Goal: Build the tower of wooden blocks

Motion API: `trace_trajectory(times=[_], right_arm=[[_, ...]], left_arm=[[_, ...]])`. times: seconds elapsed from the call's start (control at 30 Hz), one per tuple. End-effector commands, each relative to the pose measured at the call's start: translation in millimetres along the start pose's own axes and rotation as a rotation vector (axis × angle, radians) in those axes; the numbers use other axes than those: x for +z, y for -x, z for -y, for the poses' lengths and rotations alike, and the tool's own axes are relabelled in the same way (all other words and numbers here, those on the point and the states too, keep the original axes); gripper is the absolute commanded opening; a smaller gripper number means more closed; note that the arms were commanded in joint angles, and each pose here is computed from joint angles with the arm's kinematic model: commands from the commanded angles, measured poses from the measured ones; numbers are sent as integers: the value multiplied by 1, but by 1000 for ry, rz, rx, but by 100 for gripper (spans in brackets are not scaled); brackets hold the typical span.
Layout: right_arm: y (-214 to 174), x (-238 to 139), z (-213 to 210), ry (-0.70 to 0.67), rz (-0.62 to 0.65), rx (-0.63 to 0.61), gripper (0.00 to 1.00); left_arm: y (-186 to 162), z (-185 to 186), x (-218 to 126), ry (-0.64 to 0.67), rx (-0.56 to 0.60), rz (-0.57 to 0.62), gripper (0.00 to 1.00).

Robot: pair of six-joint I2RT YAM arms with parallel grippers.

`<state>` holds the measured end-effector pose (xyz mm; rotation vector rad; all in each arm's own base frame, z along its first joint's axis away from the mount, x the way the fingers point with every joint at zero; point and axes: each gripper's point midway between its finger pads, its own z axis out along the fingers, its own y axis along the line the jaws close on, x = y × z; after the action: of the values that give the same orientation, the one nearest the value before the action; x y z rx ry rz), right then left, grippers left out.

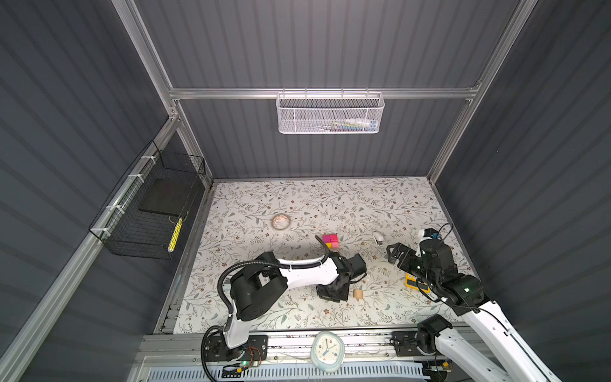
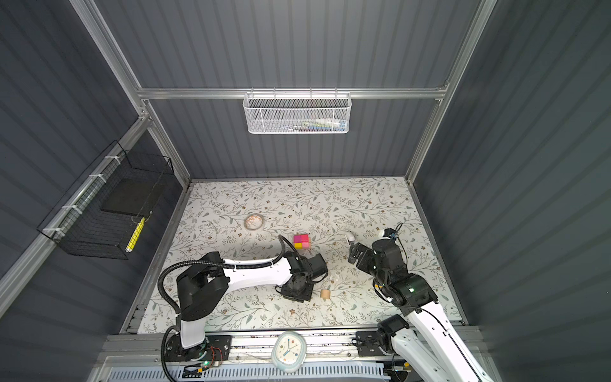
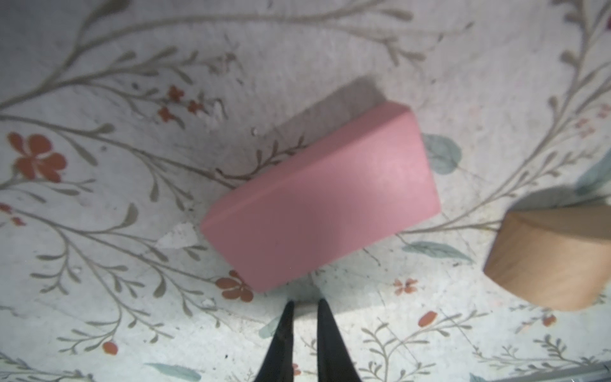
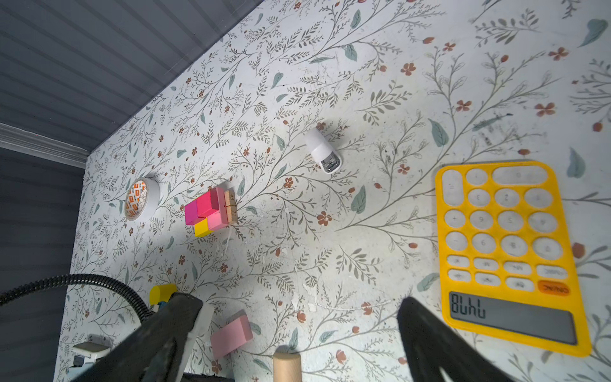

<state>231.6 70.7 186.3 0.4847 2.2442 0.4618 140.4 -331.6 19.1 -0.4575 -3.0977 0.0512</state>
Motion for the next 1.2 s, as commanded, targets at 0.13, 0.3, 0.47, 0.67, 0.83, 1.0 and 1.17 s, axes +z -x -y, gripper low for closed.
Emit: trace_trajectory(times=[0.13, 0.3, 0.47, 0.67, 0.83, 1.0, 1.17], right_arm=[[0, 1, 6, -24, 5, -2, 99], [1, 2, 5, -25, 10, -3, 99], [1, 1, 5, -23, 9, -3, 99], [2, -2, 7, -28, 15, -2, 99], [2, -3, 7, -26, 19, -1, 99], [0, -2, 8, -25, 11, 4, 99], [0, -2, 8, -25, 12, 5, 99]], left_arm=[[11, -27, 6, 109, -9, 5, 16], [20, -28, -1, 100, -8, 33, 19], [30, -21, -3, 79, 5, 51, 21], [32, -20, 1, 75, 2, 48, 22], [39, -14, -14, 49, 3, 74, 24], [35, -16, -29, 37, 9, 85, 39], [34, -13, -43, 12, -8, 100, 64]])
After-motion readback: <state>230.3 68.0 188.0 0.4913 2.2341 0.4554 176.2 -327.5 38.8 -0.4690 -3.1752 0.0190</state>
